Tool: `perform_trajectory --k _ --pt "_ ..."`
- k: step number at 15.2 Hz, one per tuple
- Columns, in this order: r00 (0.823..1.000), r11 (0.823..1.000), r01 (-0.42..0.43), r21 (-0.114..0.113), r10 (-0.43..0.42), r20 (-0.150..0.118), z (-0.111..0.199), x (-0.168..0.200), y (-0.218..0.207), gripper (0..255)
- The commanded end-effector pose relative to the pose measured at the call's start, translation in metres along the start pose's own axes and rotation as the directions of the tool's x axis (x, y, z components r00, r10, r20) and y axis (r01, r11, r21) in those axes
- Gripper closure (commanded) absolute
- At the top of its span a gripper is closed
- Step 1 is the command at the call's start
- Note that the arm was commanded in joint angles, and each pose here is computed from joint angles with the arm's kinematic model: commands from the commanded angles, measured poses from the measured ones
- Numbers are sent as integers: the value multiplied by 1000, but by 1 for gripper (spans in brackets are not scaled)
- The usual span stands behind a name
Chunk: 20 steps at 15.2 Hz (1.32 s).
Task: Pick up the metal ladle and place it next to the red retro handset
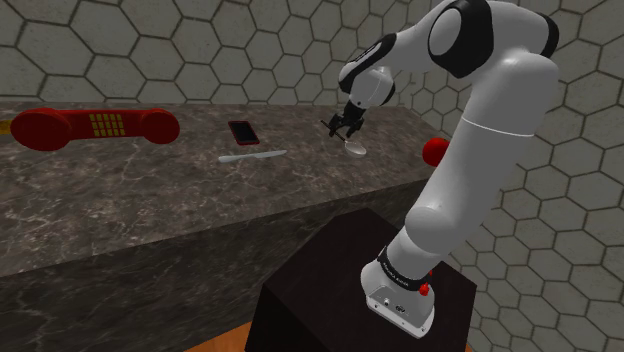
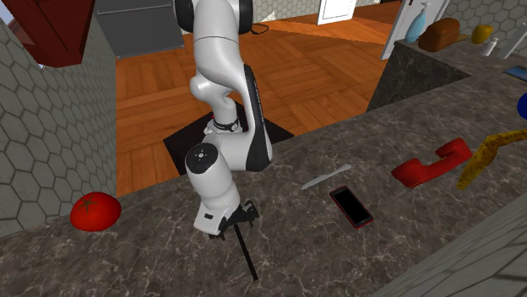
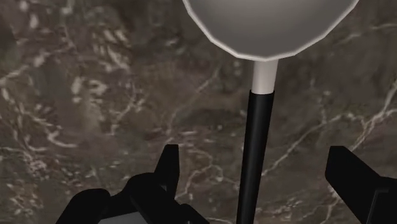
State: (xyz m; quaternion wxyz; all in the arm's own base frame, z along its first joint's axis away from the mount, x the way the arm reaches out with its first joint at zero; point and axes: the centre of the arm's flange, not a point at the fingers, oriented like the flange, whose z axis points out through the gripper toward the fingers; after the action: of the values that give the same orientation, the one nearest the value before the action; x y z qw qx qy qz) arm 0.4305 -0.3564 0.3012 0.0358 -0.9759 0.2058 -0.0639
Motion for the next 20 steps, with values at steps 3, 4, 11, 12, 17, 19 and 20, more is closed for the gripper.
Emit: perform_trajectory --k 3,4,11,12,17,19,20 --pt "1000 1000 0 0 0 -1 2 0 0 0" --pt "1000 1000 0 0 0 -1 2 0 0 0" --pt "1000 1000 0 0 0 0 2 0 0 255" --pt "1000 1000 0 0 0 0 2 0 0 255" --pt "1000 1000 0 0 0 -1 -3 1 -1 255" --pt "1000 1000 0 0 0 -1 -14 2 -2 255" --pt "1000 1000 0 0 0 -1 -19 2 -2 255"
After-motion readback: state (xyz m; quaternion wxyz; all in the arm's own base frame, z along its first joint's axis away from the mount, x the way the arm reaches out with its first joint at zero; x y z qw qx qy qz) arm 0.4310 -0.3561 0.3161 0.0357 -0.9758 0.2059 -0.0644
